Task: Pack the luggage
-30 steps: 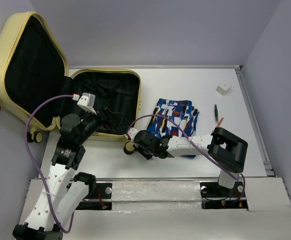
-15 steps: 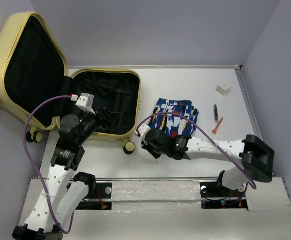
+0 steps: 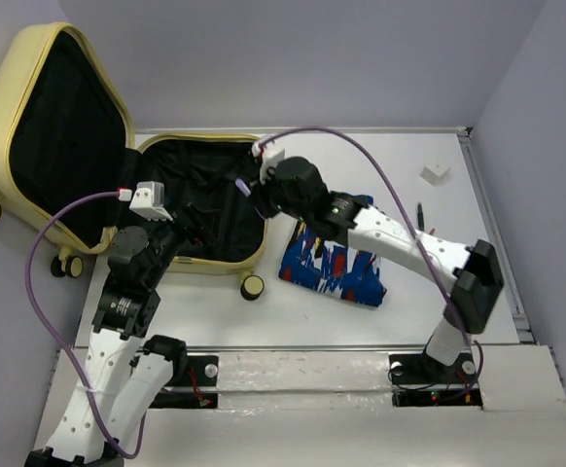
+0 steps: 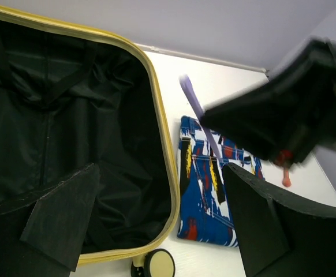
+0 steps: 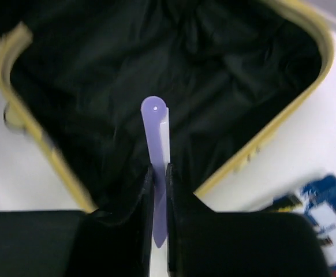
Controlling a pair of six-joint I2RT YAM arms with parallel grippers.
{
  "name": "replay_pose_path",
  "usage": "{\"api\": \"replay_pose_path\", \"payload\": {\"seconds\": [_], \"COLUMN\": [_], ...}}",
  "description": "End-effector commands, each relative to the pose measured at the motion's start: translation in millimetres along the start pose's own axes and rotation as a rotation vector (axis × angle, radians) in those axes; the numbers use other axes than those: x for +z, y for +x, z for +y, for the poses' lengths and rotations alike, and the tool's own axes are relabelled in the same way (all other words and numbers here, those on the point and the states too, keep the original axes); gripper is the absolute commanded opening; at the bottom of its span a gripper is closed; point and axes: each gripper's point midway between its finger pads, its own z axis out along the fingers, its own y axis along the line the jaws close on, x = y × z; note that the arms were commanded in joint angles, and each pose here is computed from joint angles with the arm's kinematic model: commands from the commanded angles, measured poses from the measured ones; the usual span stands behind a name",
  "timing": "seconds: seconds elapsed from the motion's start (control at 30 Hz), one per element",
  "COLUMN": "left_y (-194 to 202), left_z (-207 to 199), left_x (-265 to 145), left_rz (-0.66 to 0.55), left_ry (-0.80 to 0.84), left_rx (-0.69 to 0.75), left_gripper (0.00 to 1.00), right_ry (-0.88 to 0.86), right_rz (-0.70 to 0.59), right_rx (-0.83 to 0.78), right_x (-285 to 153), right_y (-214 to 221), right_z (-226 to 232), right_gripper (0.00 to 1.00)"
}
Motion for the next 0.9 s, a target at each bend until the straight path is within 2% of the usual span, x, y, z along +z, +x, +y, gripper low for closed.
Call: {"api": "replay_pose_path", "payload": {"seconds": [0.0, 0.03, 0.07, 0.1, 0.13, 0.17, 0.2, 0.23, 0.27, 0.3, 0.37, 0.4, 0.43, 0.6, 0.7, 0.87], "left_y": [-34.4, -34.0, -33.6, -34.3, -32.8, -32.5, -33.5, -34.0, -33.7, -34.3, -32.2, -31.8, -30.6, -24.3, -22.3, -21.9], "left_z": [-3.8, -7.0, -8.7, -12.1, -15.4, -17.6, -19.6, -22.1, -23.4, -25.3, -27.4, -29.1, -30.8, -34.5, -35.3, -35.2], "left_x": [-10.3, -11.3, -11.7, -13.4, -13.6, -14.6, -15.7, -16.4, -16.8, -18.4, -18.0, -18.2, -17.6, -14.2, -13.0, -12.5], "left_rz": [-0.111, -0.110, -0.109, -0.111, -0.106, -0.106, -0.111, -0.111, -0.111, -0.114, -0.106, -0.104, -0.098, -0.074, -0.067, -0.064], "left_ry": [-0.031, -0.018, -0.012, 0.002, 0.017, 0.027, 0.036, 0.046, 0.051, 0.059, 0.069, 0.076, 0.085, 0.103, 0.107, 0.105], "left_rx": [0.004, 0.009, 0.009, 0.010, 0.013, 0.015, 0.015, 0.014, 0.018, 0.020, 0.018, 0.020, 0.022, 0.022, 0.024, 0.027], "left_gripper": [0.99, 0.99, 0.99, 0.99, 0.99, 0.99, 0.99, 0.99, 0.99, 0.99, 0.99, 0.99, 0.99, 0.99, 0.99, 0.99], "right_ry": [-0.016, 0.021, 0.061, 0.110, 0.137, 0.182, 0.290, 0.357, 0.442, 0.647, 0.821, 0.884, 0.965, 1.065, 1.066, 1.001], "right_rz": [-0.153, -0.149, -0.142, -0.159, -0.155, -0.102, -0.107, -0.096, -0.061, -0.067, -0.057, 0.012, 0.021, 0.165, 0.285, 0.330], "right_rx": [0.091, 0.098, 0.120, 0.155, 0.186, 0.233, 0.276, 0.297, 0.315, 0.347, 0.408, 0.442, 0.494, 0.575, 0.631, 0.656], "right_x": [47.3, 55.9, 55.9, 43.4, 36.2, 31.4, 16.4, 2.9, -20.9, -53.1, -99.5, -116.0, -142.4, -169.0, -160.8, -140.3], "right_y": [-63.8, -62.4, -59.0, -66.3, -62.7, -33.1, -24.8, -11.9, 16.5, 33.7, 62.7, 100.7, 119.6, 186.3, 227.8, 232.6], "right_z": [0.3, -9.4, -23.0, -55.4, -76.1, -99.4, -150.5, -176.0, -200.4, -258.5, -304.3, -319.8, -349.5, -396.6, -422.6, -440.5], "right_gripper": [0.43, 0.70, 0.74, 0.76, 0.76, 0.75, 0.74, 0.71, 0.68, 0.63, 0.59, 0.58, 0.58, 0.64, 0.66, 0.62]}}
